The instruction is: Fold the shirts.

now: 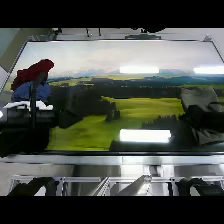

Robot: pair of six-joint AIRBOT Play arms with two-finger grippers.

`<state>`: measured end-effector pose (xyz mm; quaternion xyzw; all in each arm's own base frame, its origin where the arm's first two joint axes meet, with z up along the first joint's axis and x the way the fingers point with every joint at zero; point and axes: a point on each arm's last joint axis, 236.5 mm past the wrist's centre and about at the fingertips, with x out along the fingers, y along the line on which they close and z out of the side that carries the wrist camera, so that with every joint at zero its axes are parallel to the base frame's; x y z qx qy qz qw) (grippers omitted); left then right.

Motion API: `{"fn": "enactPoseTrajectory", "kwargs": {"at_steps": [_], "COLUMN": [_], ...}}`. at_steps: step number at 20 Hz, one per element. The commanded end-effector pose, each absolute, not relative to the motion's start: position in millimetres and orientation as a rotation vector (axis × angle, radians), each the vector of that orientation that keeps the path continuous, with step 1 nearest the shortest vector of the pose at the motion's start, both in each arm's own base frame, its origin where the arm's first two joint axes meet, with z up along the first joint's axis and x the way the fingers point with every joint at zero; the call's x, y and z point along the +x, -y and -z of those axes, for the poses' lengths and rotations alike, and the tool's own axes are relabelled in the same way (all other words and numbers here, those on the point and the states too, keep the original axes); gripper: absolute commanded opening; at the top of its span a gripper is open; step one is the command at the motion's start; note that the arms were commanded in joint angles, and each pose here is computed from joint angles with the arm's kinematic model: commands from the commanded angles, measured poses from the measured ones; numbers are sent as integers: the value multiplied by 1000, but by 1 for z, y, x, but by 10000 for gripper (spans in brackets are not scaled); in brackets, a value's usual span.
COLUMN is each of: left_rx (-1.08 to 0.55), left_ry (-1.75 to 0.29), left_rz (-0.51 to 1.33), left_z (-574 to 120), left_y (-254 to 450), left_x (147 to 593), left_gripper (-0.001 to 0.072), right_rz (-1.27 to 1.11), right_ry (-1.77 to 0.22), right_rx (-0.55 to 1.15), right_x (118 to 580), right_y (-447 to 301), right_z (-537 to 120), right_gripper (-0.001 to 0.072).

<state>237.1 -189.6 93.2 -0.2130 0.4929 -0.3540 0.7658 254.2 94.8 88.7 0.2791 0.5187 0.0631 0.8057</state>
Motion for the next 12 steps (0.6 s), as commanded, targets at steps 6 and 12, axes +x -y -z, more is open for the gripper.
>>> {"fn": "enactPoseTrajectory", "kwargs": {"at_steps": [6,12], "left_rx": [-502,-501], "left_ry": [-984,-985], "left_rz": [718,718], "left_z": [-91,-91], "left_y": [184,184], "left_x": [214,214], "left_gripper": [3,3], "right_rz": [-183,-183], "right_ry": [-1107,-1107], "right_rx": [588,589], "right_x": [254,254], "right_y": [-112,-112], "right_z": [-74,-74], "right_gripper": [13,13]}}
